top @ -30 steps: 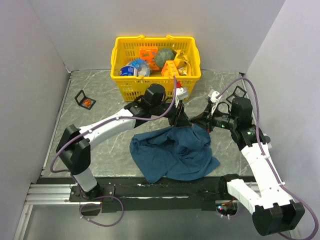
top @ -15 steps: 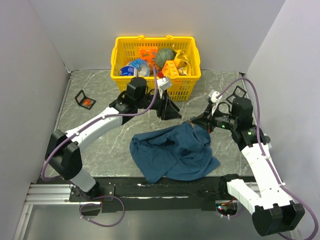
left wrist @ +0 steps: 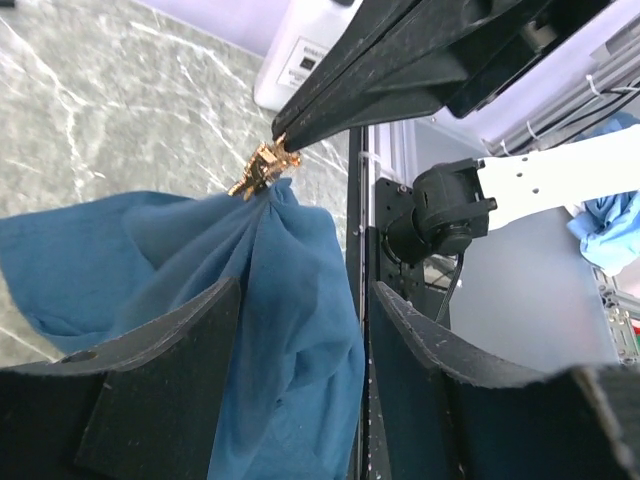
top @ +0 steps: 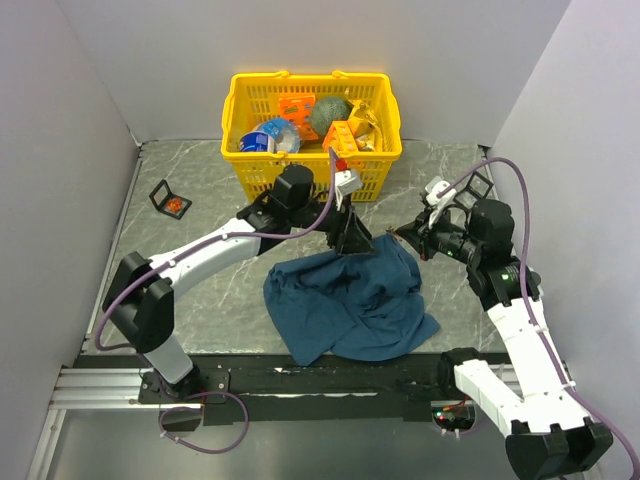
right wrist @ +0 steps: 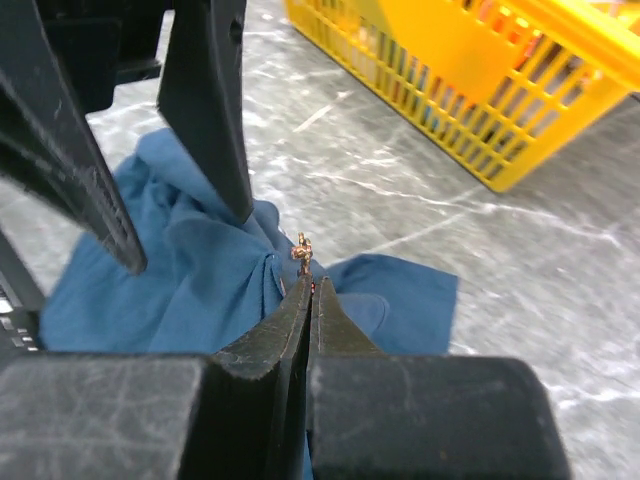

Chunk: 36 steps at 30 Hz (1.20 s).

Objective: Remove the brooch from the garment
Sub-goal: Remove the brooch from the clothes.

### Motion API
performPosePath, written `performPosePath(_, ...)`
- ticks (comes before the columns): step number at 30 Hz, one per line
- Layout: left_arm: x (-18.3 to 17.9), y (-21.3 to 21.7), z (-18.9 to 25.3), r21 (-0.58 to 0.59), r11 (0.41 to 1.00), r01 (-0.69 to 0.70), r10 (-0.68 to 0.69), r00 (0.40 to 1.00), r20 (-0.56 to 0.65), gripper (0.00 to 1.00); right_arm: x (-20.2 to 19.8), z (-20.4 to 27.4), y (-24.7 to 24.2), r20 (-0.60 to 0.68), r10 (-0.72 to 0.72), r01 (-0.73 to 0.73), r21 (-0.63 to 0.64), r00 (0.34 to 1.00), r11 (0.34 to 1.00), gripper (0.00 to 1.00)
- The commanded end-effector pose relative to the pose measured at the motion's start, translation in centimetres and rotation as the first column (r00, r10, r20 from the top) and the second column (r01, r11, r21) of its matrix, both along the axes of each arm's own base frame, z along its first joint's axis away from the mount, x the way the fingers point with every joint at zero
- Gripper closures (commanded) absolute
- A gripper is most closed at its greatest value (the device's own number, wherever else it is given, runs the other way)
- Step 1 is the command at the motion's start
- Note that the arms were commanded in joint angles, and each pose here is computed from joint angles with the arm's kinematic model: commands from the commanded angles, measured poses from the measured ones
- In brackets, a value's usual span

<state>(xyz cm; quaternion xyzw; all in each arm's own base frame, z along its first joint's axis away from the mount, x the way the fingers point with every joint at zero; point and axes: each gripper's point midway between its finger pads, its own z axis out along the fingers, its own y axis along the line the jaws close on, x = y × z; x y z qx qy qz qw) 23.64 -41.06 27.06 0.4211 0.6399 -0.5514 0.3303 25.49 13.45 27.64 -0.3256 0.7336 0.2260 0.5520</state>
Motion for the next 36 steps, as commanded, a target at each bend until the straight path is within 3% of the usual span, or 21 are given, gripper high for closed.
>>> performPosePath(1, -0.2, -1.0, 1.1, -0.023, 0.999, 0.033, -0.032, 0.999, 0.034, 0.40, 0.1, 3.2, 0.2, 0.135, 0.025, -0.015, -0.069, 0.991, 0.997, 1.00)
performPosePath(7, -0.3, -1.2, 0.1, -0.007, 0.999, 0.038, -0.038, 0.999, 0.023, 0.40, -1.3, 3.8, 0.6, 0.164, 0.101, -0.077, -0.148, 0.981, 0.986, 1.00)
performPosePath(10, -0.5, -1.3, -0.3, -0.004, 0.999, 0.054, -0.054, 0.998, 0.023, 0.50, -2.1, 4.5, 0.9, 0.191, 0.145, -0.112, -0.171, 0.971, 0.979, 1.00)
performPosePath(11, -0.8, -1.3, -0.2, -0.008, 0.998, 0.067, -0.067, 0.997, 0.025, 0.66, -2.4, 4.6, 0.9, 0.187, 0.154, -0.120, -0.180, 0.970, 0.976, 1.00)
performPosePath(14, -1.1, -1.2, 0.0, -0.011, 0.997, 0.081, -0.081, 0.996, 0.030, 0.99, -3.1, 4.3, 1.0, 0.181, 0.187, -0.148, -0.206, 0.966, 0.967, 1.00)
performPosePath(20, -1.4, -1.0, 1.2, -0.023, 0.995, 0.093, -0.092, 0.995, 0.048, 0.99, -3.4, 2.4, 0.9, 0.170, 0.214, -0.161, -0.280, 0.962, 0.946, 1.00)
performPosePath(29, -0.7, 0.0, 2.8, -0.037, 0.997, 0.062, -0.058, 0.995, 0.083, 0.99, -2.2, 0.7, -1.3, 0.228, 0.157, -0.050, -0.414, 0.961, 0.909, 1.00)
performPosePath(36, -0.9, 0.1, 2.7, -0.045, 0.996, 0.076, -0.073, 0.994, 0.076, 0.99, -0.9, 1.0, -1.0, 0.240, 0.090, 0.002, -0.358, 0.967, 0.934, 1.00)
